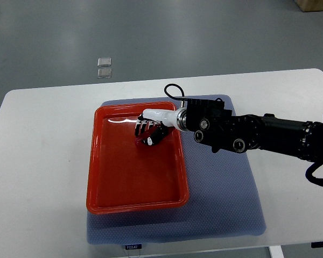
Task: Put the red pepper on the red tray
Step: 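Lift the pepper and carry it over the red tray, then open the right hand to release the pepper into the tray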
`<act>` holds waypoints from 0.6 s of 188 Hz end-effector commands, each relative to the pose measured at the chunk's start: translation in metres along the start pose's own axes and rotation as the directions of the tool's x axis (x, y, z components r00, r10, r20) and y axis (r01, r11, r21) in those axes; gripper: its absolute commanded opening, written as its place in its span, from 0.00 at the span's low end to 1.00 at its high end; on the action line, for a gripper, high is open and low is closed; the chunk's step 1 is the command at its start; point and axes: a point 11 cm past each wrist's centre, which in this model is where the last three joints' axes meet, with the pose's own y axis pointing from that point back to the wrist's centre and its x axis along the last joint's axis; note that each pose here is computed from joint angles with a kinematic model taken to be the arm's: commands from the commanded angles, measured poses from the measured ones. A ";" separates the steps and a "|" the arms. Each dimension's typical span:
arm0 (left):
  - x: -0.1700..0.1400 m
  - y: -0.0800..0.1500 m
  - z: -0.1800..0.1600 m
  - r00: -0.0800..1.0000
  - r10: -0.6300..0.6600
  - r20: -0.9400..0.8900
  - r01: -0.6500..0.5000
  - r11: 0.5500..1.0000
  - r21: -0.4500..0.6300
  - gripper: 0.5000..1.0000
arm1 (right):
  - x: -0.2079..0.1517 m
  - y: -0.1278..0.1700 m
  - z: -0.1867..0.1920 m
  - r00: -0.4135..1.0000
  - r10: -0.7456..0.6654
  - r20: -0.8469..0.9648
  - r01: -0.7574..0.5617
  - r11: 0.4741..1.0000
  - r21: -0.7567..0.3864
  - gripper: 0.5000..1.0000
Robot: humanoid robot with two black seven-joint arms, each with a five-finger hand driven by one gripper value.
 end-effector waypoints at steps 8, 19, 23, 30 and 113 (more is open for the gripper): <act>0.001 0.000 0.000 1.000 0.001 -0.001 -0.001 1.000 0.000 1.00 | 0.000 0.000 0.001 1.000 0.007 0.002 -0.007 1.000 0.003 0.21; 0.001 0.000 0.000 1.000 0.001 -0.001 -0.001 1.000 0.000 1.00 | 0.000 0.000 0.001 1.000 0.007 0.006 -0.007 1.000 0.004 0.28; 0.001 0.000 0.000 1.000 0.001 -0.001 -0.001 1.000 0.000 1.00 | 0.000 0.000 0.001 1.000 0.007 0.006 -0.007 1.000 0.004 0.32; 0.000 0.000 -0.001 1.000 0.001 -0.002 -0.001 1.000 0.001 1.00 | 0.001 0.000 0.000 1.000 0.009 0.009 -0.009 1.000 0.006 0.40; 0.000 0.000 -0.001 1.000 0.001 -0.002 -0.001 1.000 0.001 1.00 | 0.070 0.013 -0.047 0.943 0.162 0.290 -0.220 0.958 0.181 0.76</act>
